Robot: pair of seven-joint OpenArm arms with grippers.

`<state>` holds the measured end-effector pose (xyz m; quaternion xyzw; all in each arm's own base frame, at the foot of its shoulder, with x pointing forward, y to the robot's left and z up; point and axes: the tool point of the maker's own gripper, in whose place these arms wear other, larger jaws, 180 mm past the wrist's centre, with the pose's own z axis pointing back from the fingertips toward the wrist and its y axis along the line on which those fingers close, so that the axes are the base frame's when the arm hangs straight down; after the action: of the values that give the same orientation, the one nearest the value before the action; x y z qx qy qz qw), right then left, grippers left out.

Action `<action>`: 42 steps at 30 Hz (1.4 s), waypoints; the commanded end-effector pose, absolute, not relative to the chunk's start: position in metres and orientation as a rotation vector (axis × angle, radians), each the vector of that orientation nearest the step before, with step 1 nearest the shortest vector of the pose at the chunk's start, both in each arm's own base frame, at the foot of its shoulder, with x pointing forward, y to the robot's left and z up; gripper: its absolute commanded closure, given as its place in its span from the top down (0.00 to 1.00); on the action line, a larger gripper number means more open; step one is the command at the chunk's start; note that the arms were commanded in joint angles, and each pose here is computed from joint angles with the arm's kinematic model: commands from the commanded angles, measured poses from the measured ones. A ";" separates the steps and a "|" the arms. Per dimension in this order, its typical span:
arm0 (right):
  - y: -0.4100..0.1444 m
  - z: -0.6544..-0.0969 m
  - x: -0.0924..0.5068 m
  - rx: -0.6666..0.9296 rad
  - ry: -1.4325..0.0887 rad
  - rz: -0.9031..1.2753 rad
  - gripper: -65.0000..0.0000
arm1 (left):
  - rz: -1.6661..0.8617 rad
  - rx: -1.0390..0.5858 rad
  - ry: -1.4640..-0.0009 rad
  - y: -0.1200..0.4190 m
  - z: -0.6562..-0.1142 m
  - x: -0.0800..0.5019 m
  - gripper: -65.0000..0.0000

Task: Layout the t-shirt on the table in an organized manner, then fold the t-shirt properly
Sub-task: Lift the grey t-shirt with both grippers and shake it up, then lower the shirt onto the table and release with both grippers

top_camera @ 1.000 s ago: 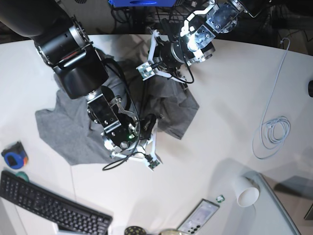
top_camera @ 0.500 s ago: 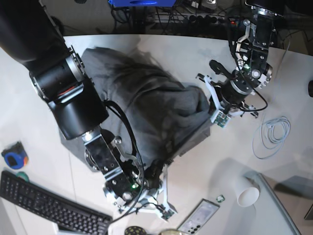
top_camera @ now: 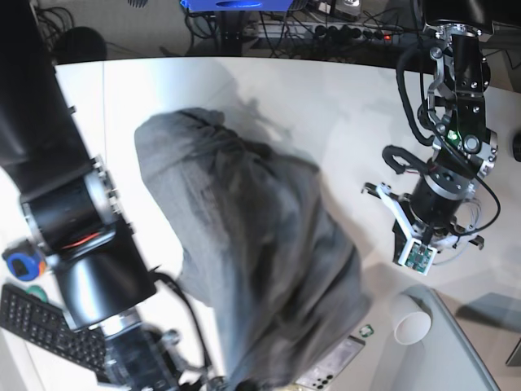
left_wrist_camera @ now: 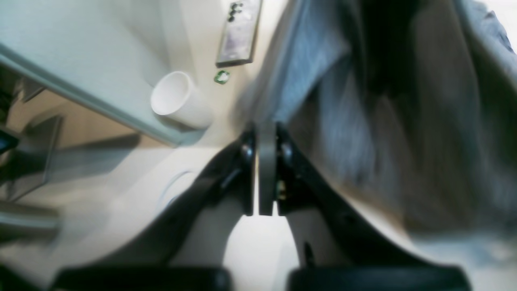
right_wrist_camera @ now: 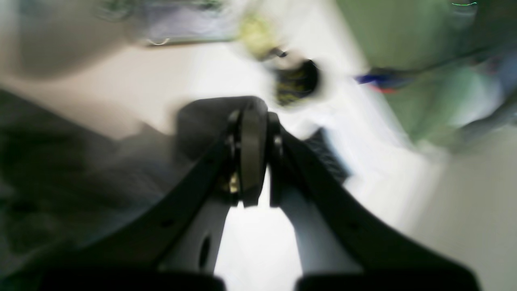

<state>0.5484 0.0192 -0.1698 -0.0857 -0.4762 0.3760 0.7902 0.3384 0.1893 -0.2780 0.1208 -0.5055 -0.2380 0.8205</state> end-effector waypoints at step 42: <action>-0.131 -0.187 0.429 -0.344 -1.115 0.737 0.00 | -0.692 -0.129 -0.788 -0.004 -0.484 0.397 0.00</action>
<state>0.4231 -0.1293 -0.2035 -0.1491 -0.4960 0.3421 0.7841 0.3889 -0.0063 -0.4899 -0.0730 -0.3740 -0.3283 0.8643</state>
